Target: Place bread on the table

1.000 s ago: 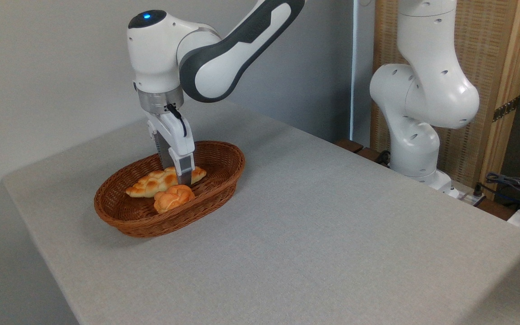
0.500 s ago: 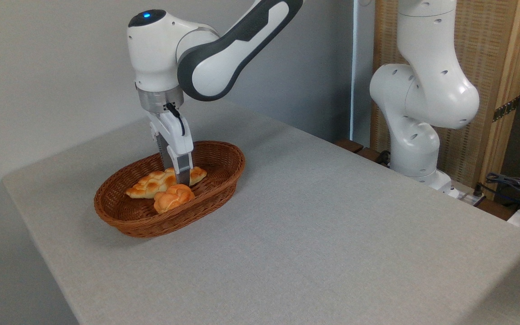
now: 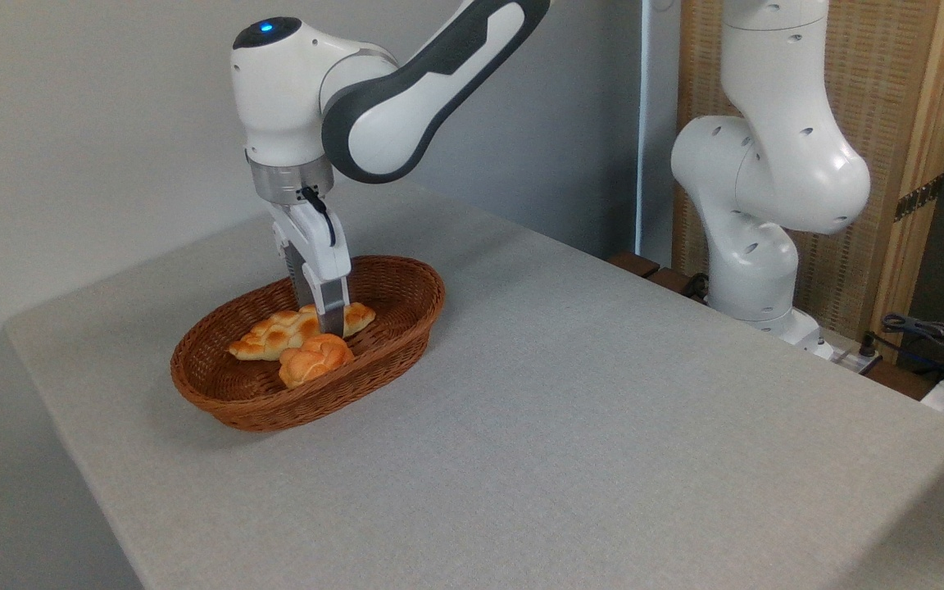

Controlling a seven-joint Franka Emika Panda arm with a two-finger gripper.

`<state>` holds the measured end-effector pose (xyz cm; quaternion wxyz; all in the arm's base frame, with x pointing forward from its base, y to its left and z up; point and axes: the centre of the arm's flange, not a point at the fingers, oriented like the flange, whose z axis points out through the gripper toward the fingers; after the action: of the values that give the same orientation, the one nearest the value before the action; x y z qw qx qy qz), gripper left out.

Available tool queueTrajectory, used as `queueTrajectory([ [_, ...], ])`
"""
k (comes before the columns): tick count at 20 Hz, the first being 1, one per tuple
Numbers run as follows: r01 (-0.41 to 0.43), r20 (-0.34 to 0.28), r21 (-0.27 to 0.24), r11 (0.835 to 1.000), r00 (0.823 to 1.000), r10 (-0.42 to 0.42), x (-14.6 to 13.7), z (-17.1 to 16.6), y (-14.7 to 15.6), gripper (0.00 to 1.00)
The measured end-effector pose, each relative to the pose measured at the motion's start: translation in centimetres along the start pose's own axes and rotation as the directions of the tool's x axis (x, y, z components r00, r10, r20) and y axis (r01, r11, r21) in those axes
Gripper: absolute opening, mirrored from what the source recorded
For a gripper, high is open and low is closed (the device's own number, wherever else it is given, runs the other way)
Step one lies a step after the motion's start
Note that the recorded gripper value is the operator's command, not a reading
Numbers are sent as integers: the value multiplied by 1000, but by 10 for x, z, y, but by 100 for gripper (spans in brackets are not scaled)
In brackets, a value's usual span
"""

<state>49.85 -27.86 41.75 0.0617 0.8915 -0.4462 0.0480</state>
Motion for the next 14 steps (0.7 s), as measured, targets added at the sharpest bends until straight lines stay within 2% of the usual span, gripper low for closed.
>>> queueTrajectory([
  [10,1,-8,5,1000,1000,-1,1,-4,-1,48],
  [14,7,-52,31,1000,999,-6,9,-28,-9,48],
])
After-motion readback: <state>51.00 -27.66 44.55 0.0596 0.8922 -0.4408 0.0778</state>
